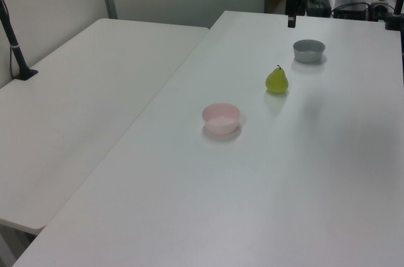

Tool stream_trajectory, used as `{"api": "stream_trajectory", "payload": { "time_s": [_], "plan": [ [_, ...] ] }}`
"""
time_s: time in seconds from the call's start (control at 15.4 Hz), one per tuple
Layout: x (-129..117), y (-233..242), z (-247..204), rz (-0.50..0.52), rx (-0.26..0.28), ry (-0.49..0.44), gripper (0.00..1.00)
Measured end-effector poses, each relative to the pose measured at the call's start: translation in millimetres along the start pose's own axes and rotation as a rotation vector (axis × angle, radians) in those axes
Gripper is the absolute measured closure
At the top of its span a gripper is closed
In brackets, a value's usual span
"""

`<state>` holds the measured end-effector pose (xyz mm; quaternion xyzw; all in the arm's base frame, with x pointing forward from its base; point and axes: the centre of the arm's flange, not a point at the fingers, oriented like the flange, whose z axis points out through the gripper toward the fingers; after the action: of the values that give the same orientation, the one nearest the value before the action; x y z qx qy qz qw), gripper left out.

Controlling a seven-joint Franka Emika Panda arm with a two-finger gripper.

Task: Place the pear in the bowl

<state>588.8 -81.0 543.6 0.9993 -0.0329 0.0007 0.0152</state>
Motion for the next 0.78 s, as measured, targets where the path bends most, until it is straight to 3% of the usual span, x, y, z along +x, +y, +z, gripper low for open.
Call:
{"api": "stream_trajectory", "payload": {
  "time_s": [0.78],
  "plan": [
    [2.9,-3.1,10.8,-0.005,-0.002,-0.018,0.00]
  ]
}}
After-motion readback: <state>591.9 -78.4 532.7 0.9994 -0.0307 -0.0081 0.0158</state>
